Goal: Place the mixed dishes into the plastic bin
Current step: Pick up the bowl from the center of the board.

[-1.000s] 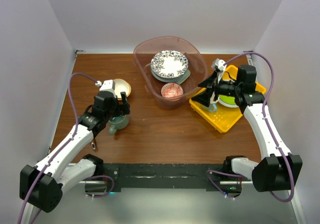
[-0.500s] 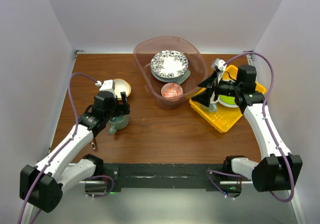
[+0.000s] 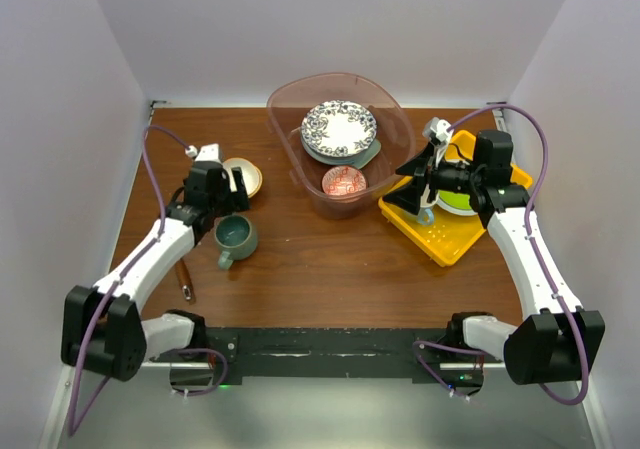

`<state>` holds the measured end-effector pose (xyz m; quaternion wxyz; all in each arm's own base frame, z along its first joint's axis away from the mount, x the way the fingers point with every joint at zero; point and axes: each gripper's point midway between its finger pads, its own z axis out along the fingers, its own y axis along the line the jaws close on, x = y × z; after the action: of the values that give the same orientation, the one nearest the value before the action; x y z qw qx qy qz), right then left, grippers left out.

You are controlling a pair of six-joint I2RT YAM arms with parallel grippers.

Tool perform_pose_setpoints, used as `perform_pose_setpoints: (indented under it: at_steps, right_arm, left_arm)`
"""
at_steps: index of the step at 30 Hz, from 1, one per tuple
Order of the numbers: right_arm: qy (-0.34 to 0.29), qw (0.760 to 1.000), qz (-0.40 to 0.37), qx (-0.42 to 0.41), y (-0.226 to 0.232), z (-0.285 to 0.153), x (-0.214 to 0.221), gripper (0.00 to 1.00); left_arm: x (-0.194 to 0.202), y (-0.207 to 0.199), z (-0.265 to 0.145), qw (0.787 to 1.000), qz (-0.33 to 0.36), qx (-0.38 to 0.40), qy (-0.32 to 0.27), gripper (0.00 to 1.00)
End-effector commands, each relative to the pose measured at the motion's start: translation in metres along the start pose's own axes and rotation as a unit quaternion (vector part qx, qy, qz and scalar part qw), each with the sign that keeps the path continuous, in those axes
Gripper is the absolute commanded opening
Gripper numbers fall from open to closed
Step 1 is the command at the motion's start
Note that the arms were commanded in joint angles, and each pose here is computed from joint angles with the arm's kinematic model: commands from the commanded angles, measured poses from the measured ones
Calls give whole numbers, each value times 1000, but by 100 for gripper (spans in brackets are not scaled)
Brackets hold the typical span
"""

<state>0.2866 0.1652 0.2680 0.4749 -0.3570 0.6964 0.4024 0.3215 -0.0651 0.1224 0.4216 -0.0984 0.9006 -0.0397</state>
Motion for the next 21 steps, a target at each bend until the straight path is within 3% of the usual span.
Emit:
perform_pose_setpoints:
  at_steps: [1,9,17,21]
  right_arm:
    - [-11,1000,-22,-14,6,-3,-12,98]
    - [-13,999,-23,-19,9,-3,-13,98]
    - [-13,999,-24,-18,9,-3,-14,98]
    - [-13,999,-23,-18,9,-3,-13,98]
  left_arm:
    - [-54,9,25,999,-23,-4,-47,86]
    - [-66,15,67,999,-29,-17,-17,64]
    - [-61,29,87,998,-9,-63,6,54]
    - [-58,34,95,997,-1,-77,17,43]
